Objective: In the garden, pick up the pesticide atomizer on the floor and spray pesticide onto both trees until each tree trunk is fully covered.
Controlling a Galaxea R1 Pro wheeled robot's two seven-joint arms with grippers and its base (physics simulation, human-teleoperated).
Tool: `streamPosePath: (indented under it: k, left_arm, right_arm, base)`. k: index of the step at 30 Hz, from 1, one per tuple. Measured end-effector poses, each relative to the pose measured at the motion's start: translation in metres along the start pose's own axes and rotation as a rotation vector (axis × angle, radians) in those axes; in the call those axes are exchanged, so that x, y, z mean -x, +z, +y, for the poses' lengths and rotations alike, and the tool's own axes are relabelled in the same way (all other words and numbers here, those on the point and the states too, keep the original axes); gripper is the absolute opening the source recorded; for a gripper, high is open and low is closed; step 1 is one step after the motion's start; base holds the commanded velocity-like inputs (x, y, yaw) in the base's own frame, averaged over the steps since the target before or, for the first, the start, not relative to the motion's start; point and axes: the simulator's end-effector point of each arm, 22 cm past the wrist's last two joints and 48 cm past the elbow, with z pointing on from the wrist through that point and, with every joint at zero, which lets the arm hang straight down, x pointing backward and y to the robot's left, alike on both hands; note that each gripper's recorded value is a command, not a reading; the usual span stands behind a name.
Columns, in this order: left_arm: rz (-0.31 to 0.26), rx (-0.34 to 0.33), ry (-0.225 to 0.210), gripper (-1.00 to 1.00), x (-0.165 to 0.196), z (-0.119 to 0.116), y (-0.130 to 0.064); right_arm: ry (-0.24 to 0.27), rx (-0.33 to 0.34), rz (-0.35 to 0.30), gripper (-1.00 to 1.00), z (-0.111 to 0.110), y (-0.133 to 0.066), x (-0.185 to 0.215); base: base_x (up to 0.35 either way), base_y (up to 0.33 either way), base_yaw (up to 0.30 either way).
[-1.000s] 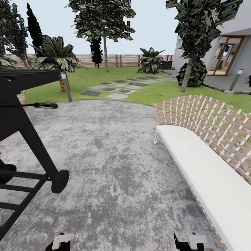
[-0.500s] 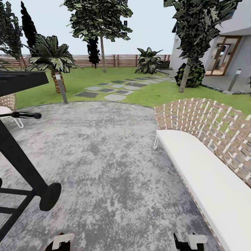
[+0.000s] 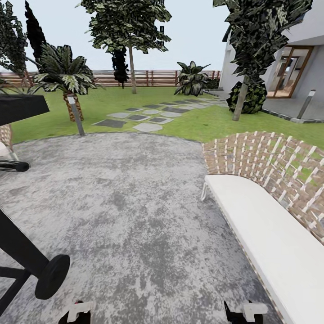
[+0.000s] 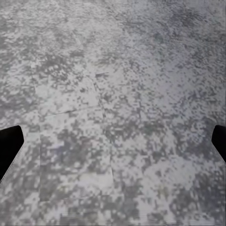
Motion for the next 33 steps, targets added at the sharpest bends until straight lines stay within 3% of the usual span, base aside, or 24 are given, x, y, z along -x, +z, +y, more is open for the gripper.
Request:
streamPosePath:
  k: [33]
  left_arm:
    - [-0.032,-0.001,-0.005,-1.0,0.015,0.0,-0.002]
  right_arm:
    - [0.001,-0.001,-0.032,1.0,-0.001,0.0,0.015]
  base:
    - [0.338,0.0,0.0]
